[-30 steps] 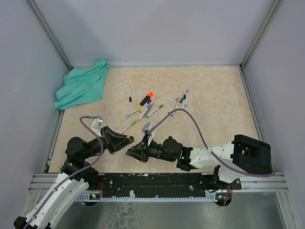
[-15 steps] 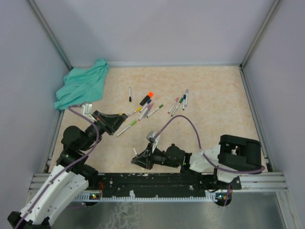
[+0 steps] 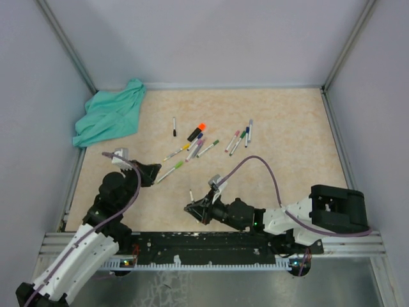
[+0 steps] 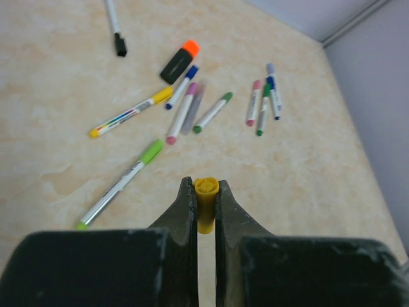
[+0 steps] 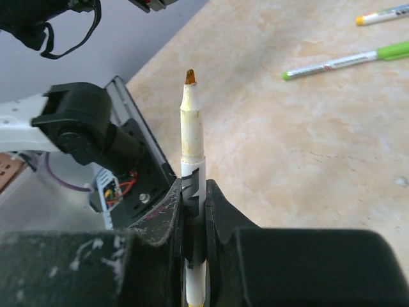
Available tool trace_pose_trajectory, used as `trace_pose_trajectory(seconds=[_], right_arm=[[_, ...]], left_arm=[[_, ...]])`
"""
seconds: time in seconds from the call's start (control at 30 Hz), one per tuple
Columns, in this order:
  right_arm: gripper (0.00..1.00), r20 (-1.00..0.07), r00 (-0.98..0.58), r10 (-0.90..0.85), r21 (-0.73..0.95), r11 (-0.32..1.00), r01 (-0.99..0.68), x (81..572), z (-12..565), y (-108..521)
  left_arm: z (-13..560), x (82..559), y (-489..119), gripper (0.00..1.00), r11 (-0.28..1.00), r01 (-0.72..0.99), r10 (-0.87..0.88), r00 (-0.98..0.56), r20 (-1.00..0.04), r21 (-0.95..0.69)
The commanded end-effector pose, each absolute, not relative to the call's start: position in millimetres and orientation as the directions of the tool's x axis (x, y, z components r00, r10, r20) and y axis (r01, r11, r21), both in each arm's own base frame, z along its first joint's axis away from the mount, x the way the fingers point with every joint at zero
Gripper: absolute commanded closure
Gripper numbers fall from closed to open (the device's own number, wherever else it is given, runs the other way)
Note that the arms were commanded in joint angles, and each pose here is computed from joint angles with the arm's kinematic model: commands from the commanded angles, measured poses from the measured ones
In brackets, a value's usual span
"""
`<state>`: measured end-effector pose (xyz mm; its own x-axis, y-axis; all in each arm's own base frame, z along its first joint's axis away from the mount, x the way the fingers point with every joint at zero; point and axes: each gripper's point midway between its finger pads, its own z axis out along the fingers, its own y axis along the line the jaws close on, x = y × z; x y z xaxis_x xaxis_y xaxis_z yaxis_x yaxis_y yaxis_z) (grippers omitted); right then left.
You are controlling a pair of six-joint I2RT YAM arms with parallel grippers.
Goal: Open the pen caps
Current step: Place the pen cap at the center of the board.
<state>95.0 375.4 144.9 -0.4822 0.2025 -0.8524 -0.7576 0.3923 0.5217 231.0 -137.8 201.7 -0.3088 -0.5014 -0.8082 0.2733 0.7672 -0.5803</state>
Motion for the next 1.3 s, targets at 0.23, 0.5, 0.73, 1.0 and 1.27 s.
trace_pose_trajectory(seconds=[0.23, 0.5, 0.73, 1.0, 1.27], right_arm=[[1.00, -0.847, -0.452, 0.279, 0.523, 0.587, -0.618, 126, 130, 342], [1.00, -0.847, -0.459, 0.267, 0.520, 0.596, -0.612, 126, 127, 342], [1.00, -0.848, -0.460, 0.263, 0.518, 0.598, -0.612, 126, 125, 342], [1.00, -0.852, -0.461, 0.250, 0.509, 0.602, -0.615, 125, 122, 344], [1.00, -0.851, -0.462, 0.250, 0.510, 0.602, -0.614, 125, 122, 344]], left_arm=[[112, 267, -107, 1.00, 0.844, -0.070, -0.506, -0.435, -0.745, -0.532], [75, 289, -63, 1.00, 0.732, -0.342, -0.681, -0.408, -0.608, -0.590], [46, 291, -43, 1.00, 0.699, -0.518, -0.709, -0.411, -0.573, -0.493], [40, 289, -22, 0.90, 0.666, -0.599, -0.715, -0.343, -0.609, -0.444], [28, 282, -15, 0.73, 0.640, -0.657, -0.724, -0.341, -0.600, -0.399]])
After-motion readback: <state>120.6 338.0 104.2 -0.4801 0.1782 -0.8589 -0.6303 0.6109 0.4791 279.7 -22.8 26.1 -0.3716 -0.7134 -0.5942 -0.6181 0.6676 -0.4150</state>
